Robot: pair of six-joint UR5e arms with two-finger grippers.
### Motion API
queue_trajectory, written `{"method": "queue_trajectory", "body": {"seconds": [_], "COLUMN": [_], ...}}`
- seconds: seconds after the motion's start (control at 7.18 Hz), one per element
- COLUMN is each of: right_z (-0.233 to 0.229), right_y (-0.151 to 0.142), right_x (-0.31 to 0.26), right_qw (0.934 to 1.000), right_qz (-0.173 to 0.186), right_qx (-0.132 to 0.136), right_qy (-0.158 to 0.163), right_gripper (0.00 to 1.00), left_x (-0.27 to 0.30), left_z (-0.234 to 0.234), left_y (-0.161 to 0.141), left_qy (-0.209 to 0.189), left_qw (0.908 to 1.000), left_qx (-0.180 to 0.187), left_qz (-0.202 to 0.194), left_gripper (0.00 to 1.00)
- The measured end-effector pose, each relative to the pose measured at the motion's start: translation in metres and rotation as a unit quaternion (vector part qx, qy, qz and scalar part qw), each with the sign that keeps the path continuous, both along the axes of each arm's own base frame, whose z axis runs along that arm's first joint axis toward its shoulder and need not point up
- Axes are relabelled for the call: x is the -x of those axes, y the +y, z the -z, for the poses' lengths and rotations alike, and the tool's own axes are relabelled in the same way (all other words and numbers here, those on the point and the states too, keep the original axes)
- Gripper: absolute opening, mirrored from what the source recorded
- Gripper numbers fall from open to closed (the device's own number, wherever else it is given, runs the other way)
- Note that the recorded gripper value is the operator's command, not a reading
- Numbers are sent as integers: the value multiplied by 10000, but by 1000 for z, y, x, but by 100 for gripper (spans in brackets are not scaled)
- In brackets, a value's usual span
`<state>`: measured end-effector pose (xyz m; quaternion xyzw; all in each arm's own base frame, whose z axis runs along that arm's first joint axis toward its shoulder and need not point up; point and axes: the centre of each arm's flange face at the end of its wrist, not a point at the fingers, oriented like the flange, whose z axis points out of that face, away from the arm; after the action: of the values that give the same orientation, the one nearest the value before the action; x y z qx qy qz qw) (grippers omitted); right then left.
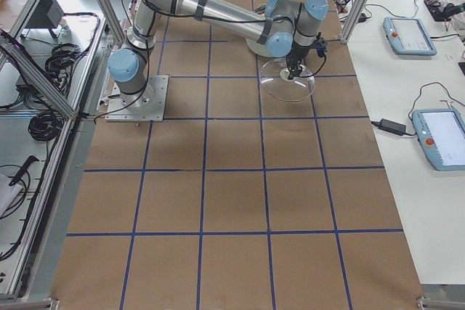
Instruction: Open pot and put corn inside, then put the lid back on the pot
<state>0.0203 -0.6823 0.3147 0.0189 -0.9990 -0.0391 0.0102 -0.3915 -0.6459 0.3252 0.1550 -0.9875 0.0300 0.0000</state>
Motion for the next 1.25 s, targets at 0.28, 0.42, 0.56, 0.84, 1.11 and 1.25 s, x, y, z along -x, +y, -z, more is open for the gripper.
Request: {"method": "queue_trajectory", "body": {"seconds": [0.28,0.42,0.56,0.84,1.11,1.25], "right_z": [-1,-2,-2,-3,-3,-4], "right_y": [0,-1,-2,-4,-3,-3], "right_x": [0,0,1,2,2,1], "right_qw": [10000,10000,10000,10000,10000,10000], "right_qz": [0,0,-1,2,1,-2], "right_qx": [6,13,18,21,17,21], "right_qy": [1,5,12,34,35,36], "right_gripper": [10,10,10,10,10,10], "left_x": [2,2,2,2,2,3], "left_z": [10,13,15,15,15,15], "left_y": [-1,-1,-1,-1,-3,-4], "left_qy": [-26,-56,-80,-97,-82,-71], "left_qw": [10000,9998,9992,9973,9954,9950], "left_qx": [-59,-83,-91,-79,22,73], "left_qz": [20,145,382,724,950,991], "left_gripper": [10,10,10,10,99,100]}}
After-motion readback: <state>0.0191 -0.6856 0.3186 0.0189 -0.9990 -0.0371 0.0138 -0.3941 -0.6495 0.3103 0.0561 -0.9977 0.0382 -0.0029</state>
